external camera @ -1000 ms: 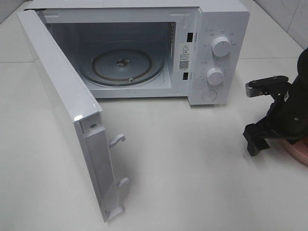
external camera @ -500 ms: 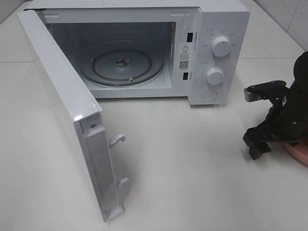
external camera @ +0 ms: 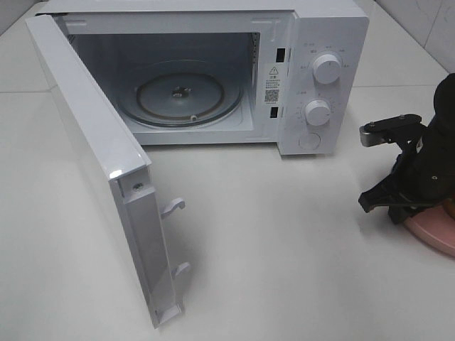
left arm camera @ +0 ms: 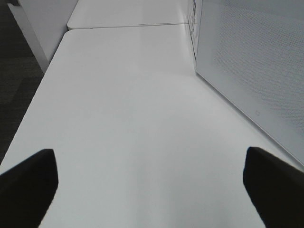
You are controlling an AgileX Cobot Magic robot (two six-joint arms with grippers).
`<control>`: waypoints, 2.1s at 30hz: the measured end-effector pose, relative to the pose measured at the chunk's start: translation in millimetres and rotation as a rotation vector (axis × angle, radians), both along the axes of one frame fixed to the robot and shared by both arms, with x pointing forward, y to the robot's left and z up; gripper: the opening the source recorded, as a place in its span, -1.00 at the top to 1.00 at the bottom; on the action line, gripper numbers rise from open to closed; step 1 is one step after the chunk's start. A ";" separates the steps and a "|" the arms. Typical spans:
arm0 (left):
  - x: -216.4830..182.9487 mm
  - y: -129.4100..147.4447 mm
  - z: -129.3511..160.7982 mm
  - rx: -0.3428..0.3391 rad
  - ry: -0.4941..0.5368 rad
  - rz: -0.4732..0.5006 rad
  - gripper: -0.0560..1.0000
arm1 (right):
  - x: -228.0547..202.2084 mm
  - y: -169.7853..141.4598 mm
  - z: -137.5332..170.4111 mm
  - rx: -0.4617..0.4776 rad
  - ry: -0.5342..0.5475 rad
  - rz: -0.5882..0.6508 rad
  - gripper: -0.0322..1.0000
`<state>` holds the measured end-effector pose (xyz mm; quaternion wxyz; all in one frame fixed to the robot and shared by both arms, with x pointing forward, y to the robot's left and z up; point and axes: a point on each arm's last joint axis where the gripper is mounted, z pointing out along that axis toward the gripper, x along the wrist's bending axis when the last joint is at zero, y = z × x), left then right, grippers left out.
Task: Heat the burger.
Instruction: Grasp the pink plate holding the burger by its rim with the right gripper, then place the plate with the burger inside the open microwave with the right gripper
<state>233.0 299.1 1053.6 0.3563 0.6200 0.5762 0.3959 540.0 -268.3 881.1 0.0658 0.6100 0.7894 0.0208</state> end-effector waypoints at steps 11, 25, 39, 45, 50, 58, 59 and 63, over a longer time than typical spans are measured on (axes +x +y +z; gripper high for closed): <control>0.0 0.0 0.0 0.000 0.000 0.000 -0.99 | 0.0 0.0 0.3 -0.003 0.000 0.025 0.85; 0.0 0.0 0.0 0.000 0.000 0.000 -0.99 | -2.3 -2.2 1.6 -0.037 0.028 0.021 0.88; 0.0 0.0 0.0 0.000 0.000 0.000 -0.99 | -14.4 7.7 1.4 -0.160 0.062 0.021 0.93; 0.0 0.0 0.0 0.000 0.000 0.000 -0.99 | -23.2 20.4 0.7 -0.244 0.085 0.046 0.94; 0.0 0.0 0.0 0.000 0.000 0.000 -0.99 | -29.9 31.6 1.0 -0.283 0.107 0.078 0.94; 0.0 0.0 0.0 0.000 0.000 0.000 -0.99 | -36.7 40.2 4.4 -0.341 0.135 0.131 0.93; 0.0 0.0 0.0 0.000 0.000 0.000 -0.99 | -37.3 40.2 6.1 -0.344 0.133 0.132 0.93; 0.0 0.0 0.0 0.000 0.000 0.000 -0.99 | -39.1 39.6 24.5 -0.350 0.089 0.130 0.91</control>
